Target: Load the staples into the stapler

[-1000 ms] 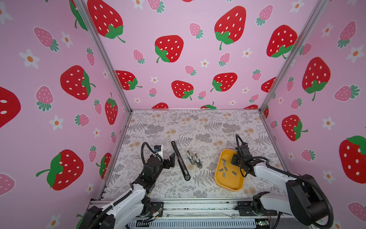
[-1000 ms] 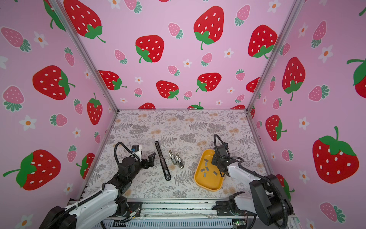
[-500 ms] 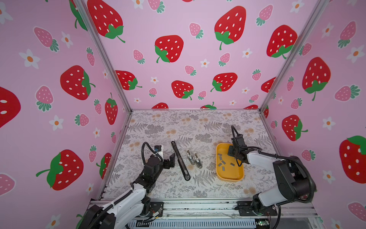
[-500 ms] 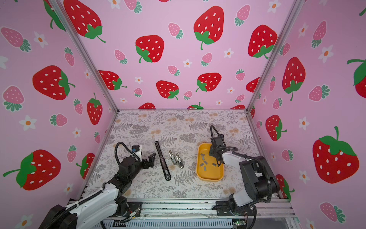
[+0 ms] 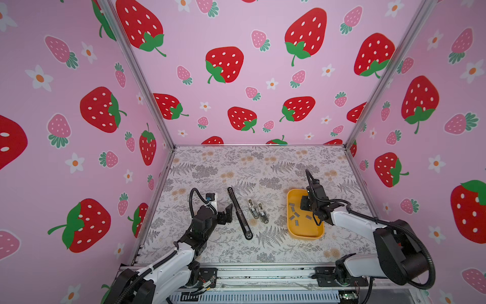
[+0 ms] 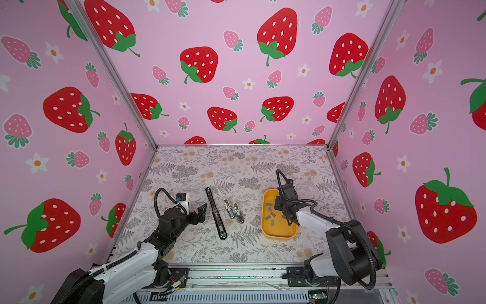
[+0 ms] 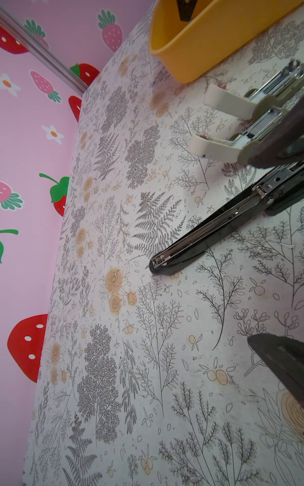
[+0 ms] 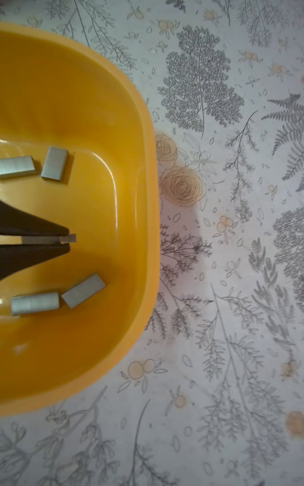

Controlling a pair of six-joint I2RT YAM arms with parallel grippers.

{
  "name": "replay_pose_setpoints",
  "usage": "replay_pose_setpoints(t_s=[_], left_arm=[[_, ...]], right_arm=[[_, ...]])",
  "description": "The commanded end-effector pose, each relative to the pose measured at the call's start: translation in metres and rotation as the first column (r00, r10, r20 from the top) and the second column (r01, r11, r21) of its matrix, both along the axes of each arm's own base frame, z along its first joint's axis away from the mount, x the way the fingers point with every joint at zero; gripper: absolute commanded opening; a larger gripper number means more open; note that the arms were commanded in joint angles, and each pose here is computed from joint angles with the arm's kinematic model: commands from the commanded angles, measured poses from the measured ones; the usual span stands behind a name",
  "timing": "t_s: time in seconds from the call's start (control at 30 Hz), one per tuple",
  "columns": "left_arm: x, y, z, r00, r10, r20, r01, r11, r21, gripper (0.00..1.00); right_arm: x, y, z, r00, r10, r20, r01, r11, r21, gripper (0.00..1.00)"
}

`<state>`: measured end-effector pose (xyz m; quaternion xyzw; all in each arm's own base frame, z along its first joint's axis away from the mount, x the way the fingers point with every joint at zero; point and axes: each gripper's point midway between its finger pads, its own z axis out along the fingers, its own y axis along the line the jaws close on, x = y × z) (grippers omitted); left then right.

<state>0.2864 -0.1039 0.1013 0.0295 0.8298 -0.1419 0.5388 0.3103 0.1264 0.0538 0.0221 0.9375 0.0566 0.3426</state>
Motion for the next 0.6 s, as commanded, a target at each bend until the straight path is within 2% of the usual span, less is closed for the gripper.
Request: replay_pose_setpoints(t_s=[0.0, 0.03, 0.07, 0.1, 0.17, 0.23, 0.3, 0.33, 0.4, 0.43, 0.47, 0.53, 0.57], left_arm=[[0.012, 0.000, 0.021, 0.999, 0.028, 0.046, -0.028, 1.000, -0.008, 0.99], [0.013, 0.000, 0.020, 0.999, 0.029, 0.042, -0.029, 1.000, -0.004, 0.99], [0.014, 0.000, 0.020, 0.999, 0.030, 0.038, -0.030, 1.000, -0.001, 0.99], [0.015, 0.000, 0.019, 0.999, 0.034, 0.036, -0.034, 0.999, 0.003, 0.99], [0.018, 0.000, 0.018, 0.999, 0.043, 0.025, -0.043, 0.999, 0.009, 0.99], [0.020, 0.001, 0.019, 0.998, 0.050, 0.023, -0.051, 0.999, 0.018, 0.99], [0.022, 0.004, 0.019, 0.997, 0.068, 0.019, -0.069, 0.997, 0.026, 0.99], [0.024, 0.005, 0.020, 0.997, 0.079, 0.020, -0.079, 0.996, 0.031, 0.99], [0.027, 0.009, 0.021, 0.995, 0.102, 0.015, -0.103, 0.994, 0.040, 0.99], [0.028, 0.010, 0.022, 0.994, 0.112, 0.011, -0.112, 0.993, 0.045, 0.99], [0.029, 0.012, 0.021, 0.993, 0.120, 0.001, -0.120, 0.991, 0.055, 0.99], [0.032, 0.014, 0.022, 0.991, 0.135, -0.006, -0.134, 0.989, 0.063, 0.99], [0.033, 0.014, 0.025, 0.990, 0.138, -0.003, -0.138, 0.988, 0.064, 0.99]], right_arm=[[-0.001, -0.002, 0.005, 0.999, -0.036, -0.011, 0.035, 0.999, -0.015, 0.05], [-0.001, 0.013, 0.002, 0.998, 0.049, -0.033, -0.047, 0.997, 0.068, 0.00], [-0.003, 0.022, 0.003, 0.996, 0.085, -0.031, -0.079, 0.986, 0.145, 0.00], [-0.001, 0.020, 0.007, 0.998, 0.066, -0.007, -0.065, 0.987, 0.144, 0.00], [0.000, 0.001, 0.013, 0.999, -0.022, 0.029, 0.021, 0.999, 0.037, 0.00], [-0.002, -0.007, 0.012, 0.999, -0.034, 0.014, 0.034, 0.999, -0.011, 0.00], [-0.005, -0.001, 0.011, 1.000, -0.001, 0.004, 0.001, 1.000, 0.006, 0.28], [-0.006, -0.001, 0.009, 1.000, 0.000, 0.001, 0.000, 1.000, 0.015, 0.38], [-0.008, 0.001, 0.004, 1.000, 0.002, -0.014, -0.001, 0.999, 0.038, 0.48], [-0.008, 0.003, 0.000, 0.999, 0.008, -0.038, -0.007, 0.999, 0.049, 0.45], [-0.008, 0.003, -0.001, 0.998, 0.002, -0.062, -0.001, 1.000, 0.020, 0.30], [-0.010, 0.005, 0.001, 0.997, 0.011, -0.072, -0.018, 0.995, -0.094, 0.17], [-0.013, 0.015, 0.002, 0.995, 0.067, -0.075, -0.072, 0.994, -0.078, 0.11]])
